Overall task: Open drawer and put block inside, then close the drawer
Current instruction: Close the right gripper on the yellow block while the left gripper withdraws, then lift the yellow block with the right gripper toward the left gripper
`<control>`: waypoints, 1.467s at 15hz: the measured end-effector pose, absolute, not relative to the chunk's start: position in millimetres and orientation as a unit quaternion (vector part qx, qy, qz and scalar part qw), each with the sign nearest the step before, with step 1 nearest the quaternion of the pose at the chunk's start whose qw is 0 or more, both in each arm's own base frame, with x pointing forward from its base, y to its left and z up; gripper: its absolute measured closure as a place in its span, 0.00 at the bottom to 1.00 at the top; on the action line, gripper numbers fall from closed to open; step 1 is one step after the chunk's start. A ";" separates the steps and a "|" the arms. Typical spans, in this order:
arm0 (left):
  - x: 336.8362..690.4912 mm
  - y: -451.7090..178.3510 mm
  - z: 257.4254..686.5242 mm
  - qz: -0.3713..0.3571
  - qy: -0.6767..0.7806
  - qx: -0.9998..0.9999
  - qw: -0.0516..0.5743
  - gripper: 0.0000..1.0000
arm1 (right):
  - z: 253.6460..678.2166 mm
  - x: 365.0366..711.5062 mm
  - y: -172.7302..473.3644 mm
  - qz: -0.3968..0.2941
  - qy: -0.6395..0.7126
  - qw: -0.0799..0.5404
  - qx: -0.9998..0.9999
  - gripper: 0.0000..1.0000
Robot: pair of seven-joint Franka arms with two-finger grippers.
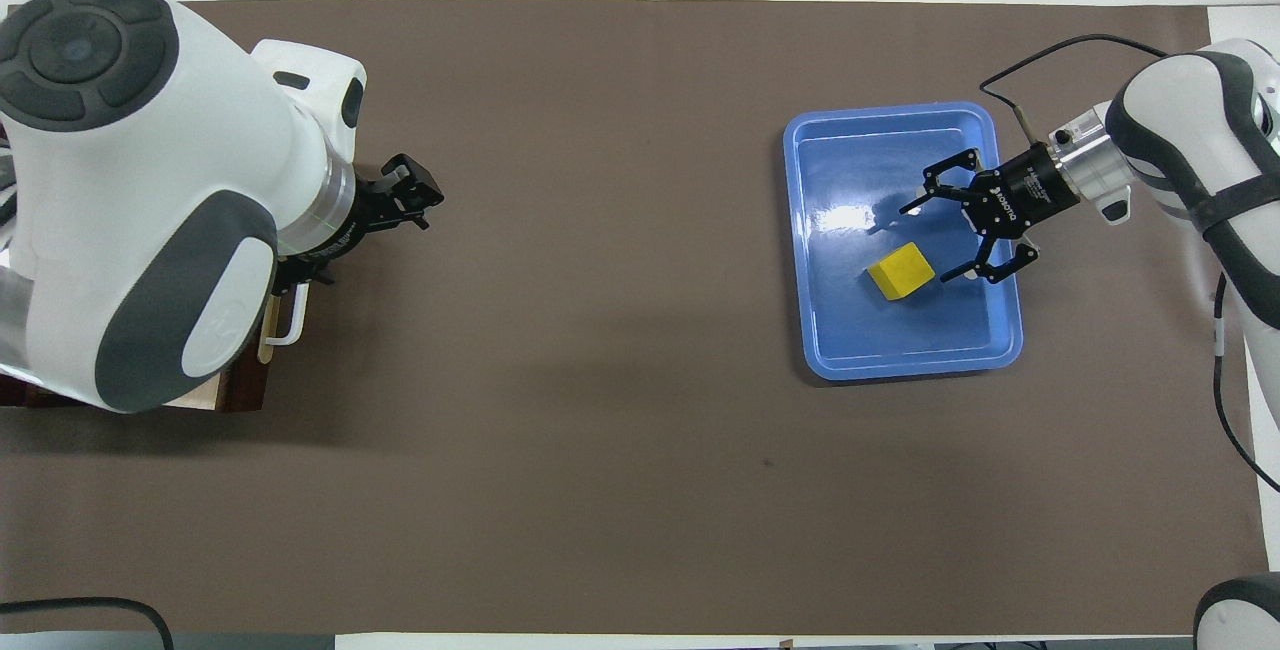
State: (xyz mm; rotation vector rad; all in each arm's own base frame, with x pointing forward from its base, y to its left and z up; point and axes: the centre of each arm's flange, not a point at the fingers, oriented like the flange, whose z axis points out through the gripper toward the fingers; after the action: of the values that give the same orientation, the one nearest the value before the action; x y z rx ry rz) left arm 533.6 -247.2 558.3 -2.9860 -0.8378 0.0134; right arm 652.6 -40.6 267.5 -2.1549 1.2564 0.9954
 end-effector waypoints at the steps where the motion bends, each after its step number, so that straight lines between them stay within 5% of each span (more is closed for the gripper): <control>1: 524.1 -262.8 560.5 0.004 -0.314 -0.949 0.017 0.00 | 266.0 652.8 -34.1 0.363 0.452 0.224 -0.783 0.00; 7: 486.2 -321.4 524.1 -0.004 -0.580 -0.814 0.015 0.00 | 257.9 651.4 -33.4 0.367 0.454 0.220 -0.782 0.00; 17: 486.3 -319.5 467.5 -0.010 -0.709 -0.705 -0.007 0.00 | 254.4 649.9 -33.1 0.371 0.454 0.219 -0.780 0.03; 21: 489.3 -315.7 457.3 -0.008 -0.729 -0.684 0.000 0.00 | 253.9 649.3 -29.4 0.373 0.451 0.218 -0.781 0.44; 22: 491.5 -313.8 455.2 -0.008 -0.732 -0.681 0.000 0.00 | 254.0 649.3 -28.7 0.373 0.451 0.218 -0.781 0.44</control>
State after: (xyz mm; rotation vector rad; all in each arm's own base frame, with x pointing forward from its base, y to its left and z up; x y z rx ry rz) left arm 491.5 -313.8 455.2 -2.1398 -2.2994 -0.0242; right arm 649.3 -28.7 254.0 -2.1629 1.2480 1.0335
